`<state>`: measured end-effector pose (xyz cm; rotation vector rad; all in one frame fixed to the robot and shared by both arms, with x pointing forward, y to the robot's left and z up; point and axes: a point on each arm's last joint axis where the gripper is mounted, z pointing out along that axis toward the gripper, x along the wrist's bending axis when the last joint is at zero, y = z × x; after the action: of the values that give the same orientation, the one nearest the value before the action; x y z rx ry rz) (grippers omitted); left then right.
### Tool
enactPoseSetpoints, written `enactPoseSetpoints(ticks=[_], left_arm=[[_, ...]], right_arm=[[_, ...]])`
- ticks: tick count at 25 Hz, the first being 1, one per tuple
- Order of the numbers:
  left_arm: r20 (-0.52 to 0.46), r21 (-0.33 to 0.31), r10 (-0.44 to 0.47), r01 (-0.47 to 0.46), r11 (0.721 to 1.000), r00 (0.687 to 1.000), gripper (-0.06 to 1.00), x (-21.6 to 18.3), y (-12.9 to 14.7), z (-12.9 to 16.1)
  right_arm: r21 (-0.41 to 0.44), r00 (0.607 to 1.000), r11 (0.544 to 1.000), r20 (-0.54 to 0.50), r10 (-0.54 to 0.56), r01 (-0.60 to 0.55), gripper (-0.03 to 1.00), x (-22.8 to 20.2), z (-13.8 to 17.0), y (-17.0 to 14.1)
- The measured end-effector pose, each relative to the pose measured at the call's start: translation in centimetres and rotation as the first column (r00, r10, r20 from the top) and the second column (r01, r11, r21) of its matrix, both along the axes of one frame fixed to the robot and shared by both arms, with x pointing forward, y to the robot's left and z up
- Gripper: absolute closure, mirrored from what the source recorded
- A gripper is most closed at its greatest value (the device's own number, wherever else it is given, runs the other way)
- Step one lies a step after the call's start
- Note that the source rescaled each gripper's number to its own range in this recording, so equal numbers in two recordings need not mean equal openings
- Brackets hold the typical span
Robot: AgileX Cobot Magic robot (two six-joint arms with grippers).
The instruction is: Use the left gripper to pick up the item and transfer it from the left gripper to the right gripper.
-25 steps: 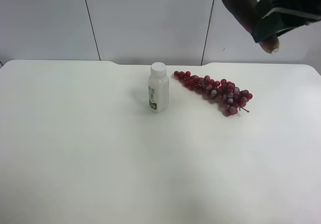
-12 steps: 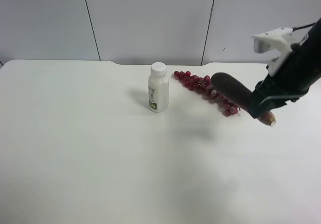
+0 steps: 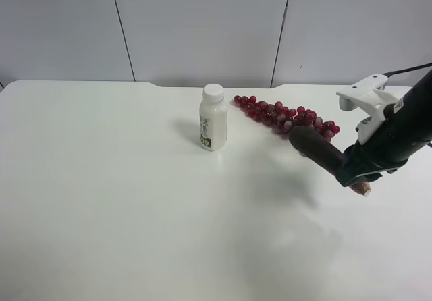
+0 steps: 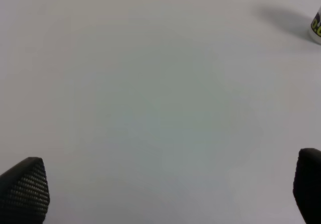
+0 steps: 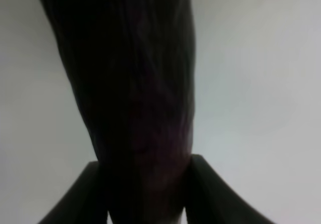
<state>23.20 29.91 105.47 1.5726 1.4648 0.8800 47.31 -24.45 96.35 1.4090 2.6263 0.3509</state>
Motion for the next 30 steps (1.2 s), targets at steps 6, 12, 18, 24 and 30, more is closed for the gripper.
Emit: enactPoseSetpoints(ticks=[6,12,18,24,30], left_arm=[[0.000,0.000,0.000,0.000,1.000,1.000,-0.05,0.0,0.0,0.0],[0.000,0.000,0.000,0.000,1.000,1.000,-0.05,0.0,0.0,0.0],[0.000,0.000,0.000,0.000,1.000,1.000,-0.05,0.0,0.0,0.0],[0.000,0.000,0.000,0.000,1.000,1.000,-0.05,0.0,0.0,0.0],[0.000,0.000,0.000,0.000,1.000,1.000,-0.05,0.0,0.0,0.0]], right_arm=[[-0.016,0.999,1.000,-0.047,0.000,-0.001,0.96,0.6,-2.3,0.1],[-0.035,0.994,0.999,-0.103,0.032,-0.036,0.96,1.0,-4.2,0.1],[-0.046,0.990,0.998,-0.135,0.044,-0.051,0.96,1.1,-5.2,0.1],[-0.059,0.989,0.996,-0.133,0.058,-0.067,0.94,1.2,-5.2,0.0],[-0.058,0.993,0.997,-0.108,0.048,-0.055,0.16,1.4,-5.2,0.0]])
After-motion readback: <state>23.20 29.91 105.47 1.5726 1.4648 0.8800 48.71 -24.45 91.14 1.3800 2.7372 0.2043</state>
